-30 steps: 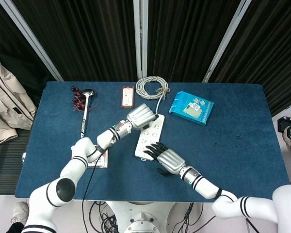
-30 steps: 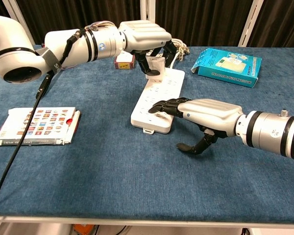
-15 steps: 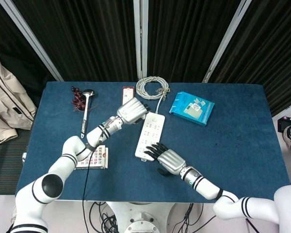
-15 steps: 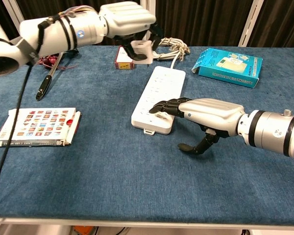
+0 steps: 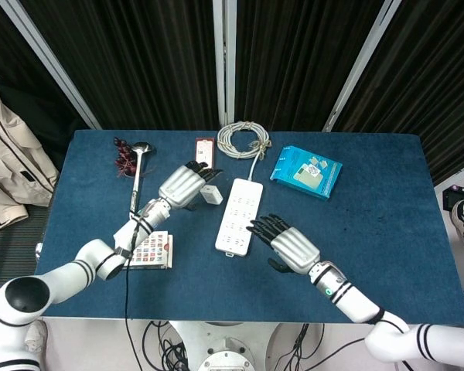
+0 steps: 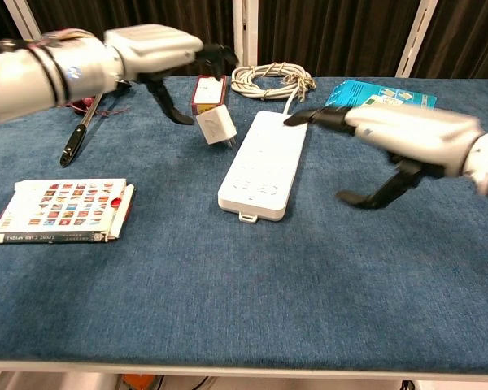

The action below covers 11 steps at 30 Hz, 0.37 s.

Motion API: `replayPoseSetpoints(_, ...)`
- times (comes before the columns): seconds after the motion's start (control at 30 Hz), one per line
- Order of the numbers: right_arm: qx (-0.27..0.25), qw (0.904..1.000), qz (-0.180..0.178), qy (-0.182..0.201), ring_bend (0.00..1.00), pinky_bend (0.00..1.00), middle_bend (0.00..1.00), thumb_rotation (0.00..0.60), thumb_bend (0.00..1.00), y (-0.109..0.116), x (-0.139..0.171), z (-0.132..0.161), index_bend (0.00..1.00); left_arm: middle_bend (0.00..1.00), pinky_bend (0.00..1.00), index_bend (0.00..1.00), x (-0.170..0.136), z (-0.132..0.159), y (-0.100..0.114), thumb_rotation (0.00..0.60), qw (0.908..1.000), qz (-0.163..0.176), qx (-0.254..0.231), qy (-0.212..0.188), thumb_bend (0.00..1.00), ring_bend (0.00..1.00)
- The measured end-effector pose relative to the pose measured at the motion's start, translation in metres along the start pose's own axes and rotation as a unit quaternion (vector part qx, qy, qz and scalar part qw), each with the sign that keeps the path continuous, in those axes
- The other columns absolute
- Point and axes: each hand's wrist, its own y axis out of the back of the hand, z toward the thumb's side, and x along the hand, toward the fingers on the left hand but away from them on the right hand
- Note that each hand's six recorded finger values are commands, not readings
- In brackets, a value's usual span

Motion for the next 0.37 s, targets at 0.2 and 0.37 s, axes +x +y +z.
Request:
replayPoseSetpoints(0.2, 0.037, 0.9962, -0.056, -0.056, 0.00, 0.00, 0.05, 0.600, 0.31, 0.043, 0.053, -0.035, 0.00, 0.21, 0.16, 0.10, -0.082, -0.064, 0.027, 0.600, 0.9924, 0.055, -0.041, 0.102, 0.14, 0.12)
replayPoseSetpoints(0.37, 0.048, 0.9858, -0.101, -0.125, 0.00, 0.00, 0.05, 0.600, 0.31, 0.067, 0.112, -0.067, 0.00, 0.18, 0.04, 0.10, -0.177, -0.119, 0.031, 0.600, 0.9714, 0.081, -0.045, 0.219, 0.13, 0.06)
